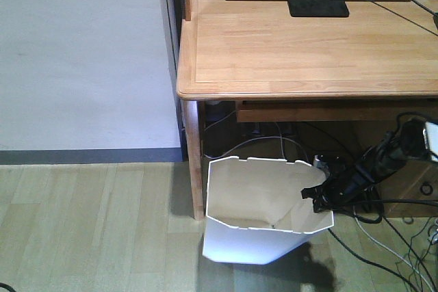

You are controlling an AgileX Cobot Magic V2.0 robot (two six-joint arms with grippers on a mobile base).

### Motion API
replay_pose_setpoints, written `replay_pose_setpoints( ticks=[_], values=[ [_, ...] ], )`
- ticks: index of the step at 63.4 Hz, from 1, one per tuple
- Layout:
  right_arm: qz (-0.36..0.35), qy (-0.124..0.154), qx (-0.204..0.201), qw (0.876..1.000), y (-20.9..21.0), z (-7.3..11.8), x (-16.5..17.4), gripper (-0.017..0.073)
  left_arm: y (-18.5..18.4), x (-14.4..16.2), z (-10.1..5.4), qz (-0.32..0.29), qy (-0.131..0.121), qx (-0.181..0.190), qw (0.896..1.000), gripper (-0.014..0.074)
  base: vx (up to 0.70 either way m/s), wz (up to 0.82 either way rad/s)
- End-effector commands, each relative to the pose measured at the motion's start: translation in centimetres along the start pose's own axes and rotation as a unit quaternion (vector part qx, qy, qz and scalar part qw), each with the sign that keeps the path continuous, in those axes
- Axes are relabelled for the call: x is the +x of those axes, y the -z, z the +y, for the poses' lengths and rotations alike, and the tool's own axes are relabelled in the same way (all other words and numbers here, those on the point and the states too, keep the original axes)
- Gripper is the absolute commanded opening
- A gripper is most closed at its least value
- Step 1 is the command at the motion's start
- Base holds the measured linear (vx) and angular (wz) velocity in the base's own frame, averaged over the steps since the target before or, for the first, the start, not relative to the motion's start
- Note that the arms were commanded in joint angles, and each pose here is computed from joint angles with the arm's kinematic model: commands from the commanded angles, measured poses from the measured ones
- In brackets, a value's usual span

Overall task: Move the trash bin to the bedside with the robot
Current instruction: 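Close the right gripper on the bin rim and lift it, then hold the bin in the right gripper while the base turns away from the desk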

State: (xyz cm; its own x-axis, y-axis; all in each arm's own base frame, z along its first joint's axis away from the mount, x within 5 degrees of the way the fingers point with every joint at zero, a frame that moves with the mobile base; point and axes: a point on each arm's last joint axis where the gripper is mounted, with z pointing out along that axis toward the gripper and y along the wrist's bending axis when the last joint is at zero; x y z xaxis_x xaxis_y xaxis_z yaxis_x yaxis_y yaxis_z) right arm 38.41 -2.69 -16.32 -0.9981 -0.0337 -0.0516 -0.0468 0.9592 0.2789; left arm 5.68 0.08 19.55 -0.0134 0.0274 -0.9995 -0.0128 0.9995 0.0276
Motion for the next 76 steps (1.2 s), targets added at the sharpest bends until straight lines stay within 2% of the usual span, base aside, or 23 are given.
replay_pose_setpoints(
  ticks=[1,8,20,29,36,41,49,76],
  values=[
    [-0.039,0.039,-0.034,0.998,5.5,1.9,-1.2,-0.0003,0.1,-0.4,0.0,-0.038,0.012,0.004,0.999,-0.0006,0.00,0.00],
    [-0.043,0.049,-0.049,0.997,8.2,2.8,0.3,-0.0003,0.1,-0.4,0.0,-0.038,0.012,0.004,0.999,-0.0006,0.00,0.00],
    [-0.058,0.054,-0.070,0.994,12.5,3.1,2.6,-0.0003,0.1,-0.4,0.0,-0.038,0.012,0.004,0.999,-0.0006,0.00,0.00],
    [-0.066,0.061,-0.126,0.988,15.5,3.4,4.5,-0.0003,0.1,-0.4,0.0,-0.038,0.012,0.004,0.999,-0.0006,0.00,0.00],
    [-0.070,0.053,-0.156,0.984,17.3,3.4,5.7,-0.0003,0.1,-0.4,0.0,-0.038,0.012,0.004,0.999,-0.0006,0.00,0.00],
    [-0.075,0.045,-0.158,0.984,18.2,3.5,6.4,-0.0003,0.1,-0.4,0.0,-0.038,0.012,0.004,0.999,-0.0006,0.00,0.00],
    [-0.080,0.049,-0.154,0.984,19.0,3.9,6.6,-0.0003,0.1,-0.4,0.0,-0.038,0.012,0.004,0.999,-0.0006,0.00,0.00],
    [-0.081,0.050,-0.160,0.983,19.1,4.0,6.6,-0.0003,0.1,-0.4,0.0,-0.038,0.012,0.004,0.999,-0.0006,0.00,0.00]
  ],
)
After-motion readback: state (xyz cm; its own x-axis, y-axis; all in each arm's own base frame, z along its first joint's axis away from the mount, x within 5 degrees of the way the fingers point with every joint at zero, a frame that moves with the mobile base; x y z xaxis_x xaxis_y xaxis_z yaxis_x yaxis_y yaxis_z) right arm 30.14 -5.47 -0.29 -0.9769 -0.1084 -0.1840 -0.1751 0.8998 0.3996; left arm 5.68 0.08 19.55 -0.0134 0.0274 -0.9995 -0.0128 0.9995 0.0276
